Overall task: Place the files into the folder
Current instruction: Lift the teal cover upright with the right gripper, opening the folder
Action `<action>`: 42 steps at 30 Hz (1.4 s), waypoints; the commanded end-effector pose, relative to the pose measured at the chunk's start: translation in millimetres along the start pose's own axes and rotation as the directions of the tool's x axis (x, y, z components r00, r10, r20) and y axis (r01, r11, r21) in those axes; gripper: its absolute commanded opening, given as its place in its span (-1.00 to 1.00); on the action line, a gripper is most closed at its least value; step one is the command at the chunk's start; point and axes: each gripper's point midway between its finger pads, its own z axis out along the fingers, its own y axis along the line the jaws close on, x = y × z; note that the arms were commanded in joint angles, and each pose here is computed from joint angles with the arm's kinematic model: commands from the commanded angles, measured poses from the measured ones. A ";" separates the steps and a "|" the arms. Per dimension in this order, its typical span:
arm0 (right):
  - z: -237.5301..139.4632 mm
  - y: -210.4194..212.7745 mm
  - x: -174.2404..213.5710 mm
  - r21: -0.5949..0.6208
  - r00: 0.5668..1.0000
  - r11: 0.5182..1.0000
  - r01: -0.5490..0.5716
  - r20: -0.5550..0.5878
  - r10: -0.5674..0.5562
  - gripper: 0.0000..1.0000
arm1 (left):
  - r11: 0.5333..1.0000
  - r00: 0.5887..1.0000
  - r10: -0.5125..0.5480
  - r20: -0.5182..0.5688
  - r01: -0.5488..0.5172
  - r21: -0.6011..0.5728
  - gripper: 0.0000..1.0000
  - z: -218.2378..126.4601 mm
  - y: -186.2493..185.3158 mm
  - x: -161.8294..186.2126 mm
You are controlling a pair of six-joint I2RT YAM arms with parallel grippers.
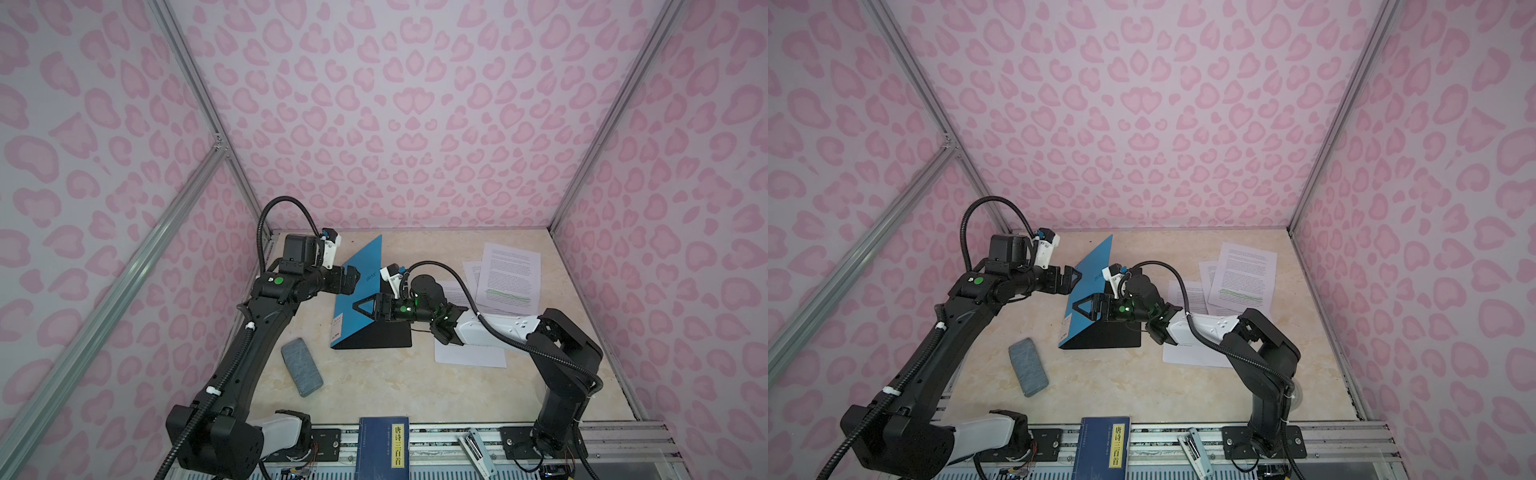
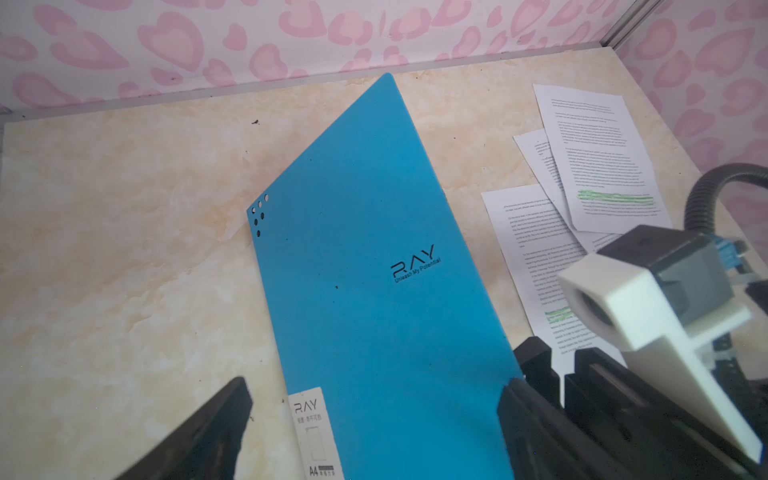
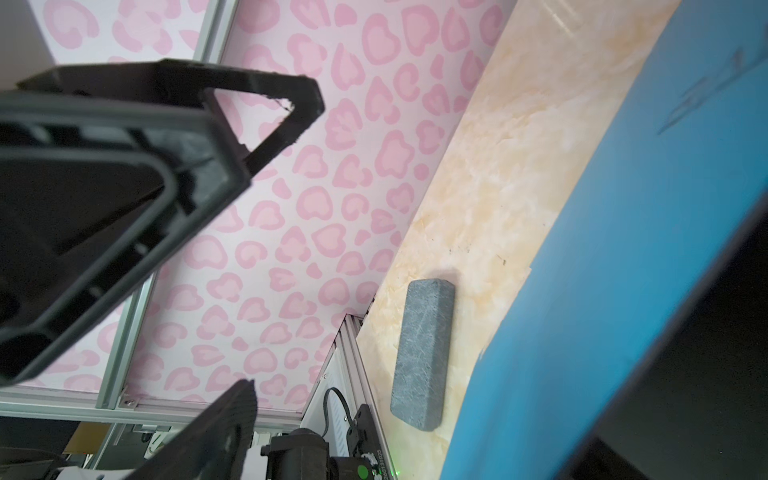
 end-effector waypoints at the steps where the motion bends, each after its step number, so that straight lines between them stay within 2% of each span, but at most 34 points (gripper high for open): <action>1: 13.3 10.1 -4.4 -0.030 1.000 0.999 0.013 0.023 -0.013 0.95 | 0.994 0.997 -0.073 -0.029 0.075 0.079 0.94 -4.1 -6.4 -1.1; 10: 54.8 35.1 0.0 -0.155 1.000 0.988 -0.012 0.014 0.014 0.94 | 0.991 0.993 -0.113 -0.031 0.115 0.064 0.94 -9.6 8.2 -9.2; 17: 73.9 51.8 5.6 -0.227 0.999 0.973 -0.027 0.012 0.030 0.95 | 0.978 0.977 -0.203 -0.058 0.205 0.028 0.94 -5.1 29.0 -9.2; 23: 81.1 49.0 13.1 -0.241 0.999 0.969 -0.052 0.001 0.054 0.95 | 0.954 0.952 -0.293 -0.089 0.285 -0.090 0.99 2.7 63.7 2.1; 27: 81.0 45.0 16.1 -0.236 0.998 0.970 -0.062 -0.005 0.063 0.95 | 0.945 0.943 -0.315 -0.103 0.303 -0.122 0.89 5.3 77.5 8.4; 38: 64.1 26.9 10.2 -0.202 0.996 0.976 -0.083 0.025 0.089 0.95 | 0.941 0.955 -0.268 -0.125 0.232 -0.244 0.67 5.5 100.2 27.5; 42: 56.0 18.8 9.3 -0.180 0.995 0.980 -0.087 0.029 0.094 0.94 | 0.941 0.958 -0.258 -0.125 0.219 -0.258 0.50 3.9 103.1 29.9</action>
